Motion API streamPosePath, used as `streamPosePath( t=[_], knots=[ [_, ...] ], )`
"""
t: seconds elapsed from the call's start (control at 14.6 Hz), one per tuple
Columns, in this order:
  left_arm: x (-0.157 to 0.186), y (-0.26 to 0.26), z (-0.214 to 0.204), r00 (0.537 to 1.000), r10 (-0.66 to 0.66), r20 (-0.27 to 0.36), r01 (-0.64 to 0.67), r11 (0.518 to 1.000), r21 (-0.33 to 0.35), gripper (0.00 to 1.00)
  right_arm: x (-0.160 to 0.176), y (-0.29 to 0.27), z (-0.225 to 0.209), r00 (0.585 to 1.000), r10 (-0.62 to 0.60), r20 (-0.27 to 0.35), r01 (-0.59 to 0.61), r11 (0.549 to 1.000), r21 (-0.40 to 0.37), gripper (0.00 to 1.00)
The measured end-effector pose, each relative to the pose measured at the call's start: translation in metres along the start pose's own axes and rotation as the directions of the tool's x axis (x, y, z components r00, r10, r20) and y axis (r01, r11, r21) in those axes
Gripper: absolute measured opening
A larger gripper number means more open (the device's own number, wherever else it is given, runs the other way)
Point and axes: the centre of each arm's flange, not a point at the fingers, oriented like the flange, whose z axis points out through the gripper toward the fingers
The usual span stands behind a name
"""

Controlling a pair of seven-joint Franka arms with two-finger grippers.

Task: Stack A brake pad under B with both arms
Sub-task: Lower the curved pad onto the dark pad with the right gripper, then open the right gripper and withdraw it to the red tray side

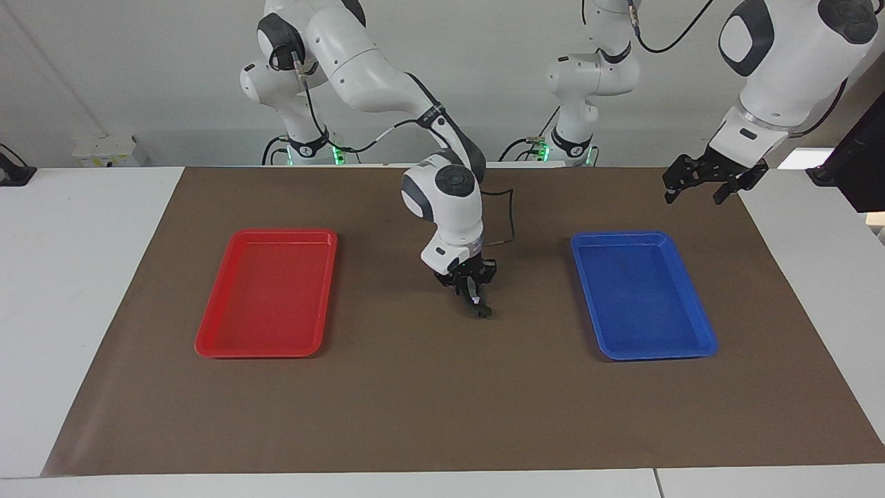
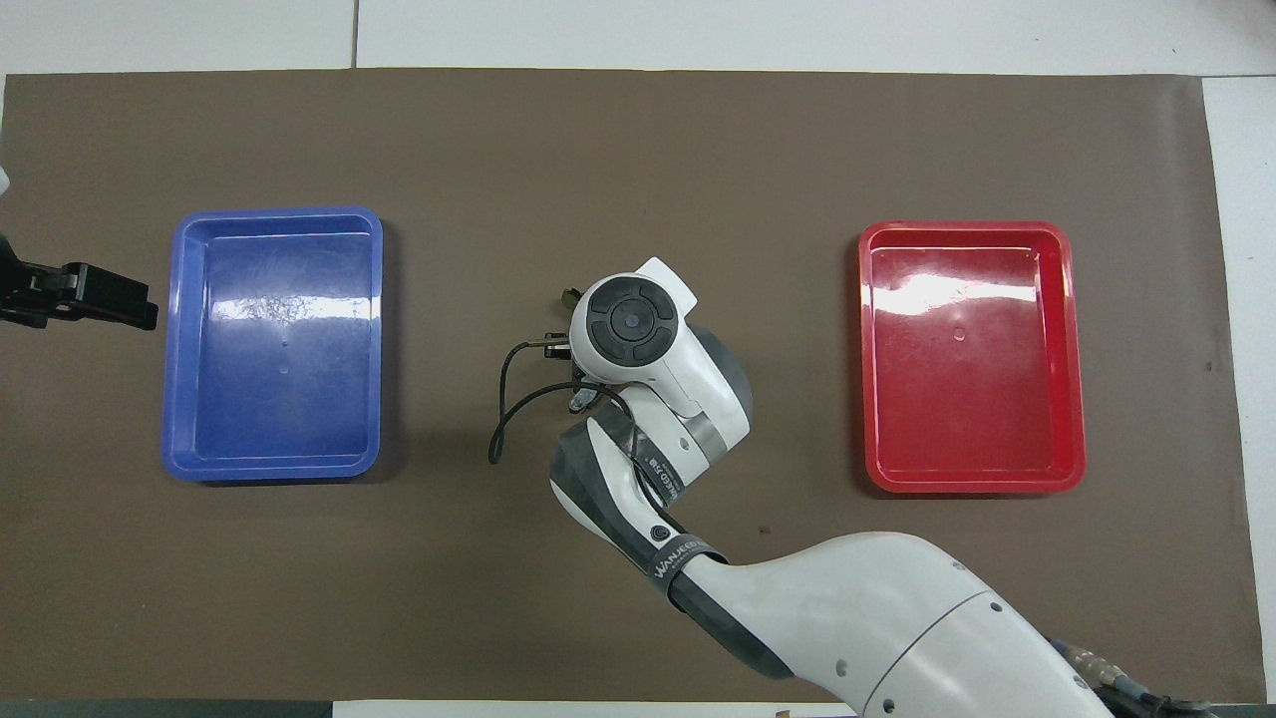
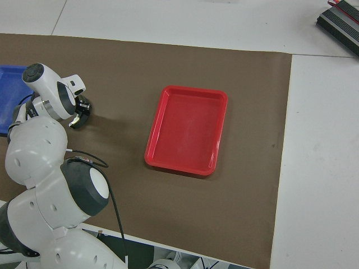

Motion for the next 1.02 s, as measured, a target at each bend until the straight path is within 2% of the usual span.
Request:
streamPosePath(
  t=[0.07, 0.14, 0.34, 0.41, 0.68, 1.02],
  knots=[
    [0.000, 0.000, 0.000, 1.000, 0.000, -0.002, 0.000, 1.000, 0.000, 0.99, 0.000, 0.000, 0.000, 1.000, 0.000, 0.000, 0.000, 1.000, 0.000, 0.51],
    [0.000, 0.000, 0.000, 1.000, -0.001, -0.003, 0.001, 1.000, 0.000, 0.99, 0.000, 0.000, 0.000, 1.000, 0.000, -0.001, 0.000, 1.000, 0.001, 0.59],
    [0.000, 0.000, 0.000, 1.000, -0.002, -0.004, 0.002, 1.000, 0.001, 0.99, 0.002, 0.001, -0.003, 1.000, 0.004, -0.004, -0.004, 1.000, 0.001, 0.92],
    [0.000, 0.000, 0.000, 1.000, -0.004, -0.003, 0.004, 1.000, 0.001, 0.99, 0.004, 0.004, -0.008, 1.000, 0.009, -0.003, -0.009, 1.000, -0.004, 0.99],
    [0.000, -0.003, 0.000, 1.000, -0.009, -0.003, 0.009, 1.000, 0.002, 0.99, 0.025, 0.037, -0.056, 0.998, 0.058, 0.000, -0.058, 0.997, -0.045, 1.00],
    [0.000, -0.003, 0.000, 1.000, -0.010, -0.003, 0.010, 1.000, 0.002, 0.99, 0.070, 0.141, -0.159, 0.980, 0.193, -0.048, -0.197, 0.975, -0.103, 1.00]
  ],
)
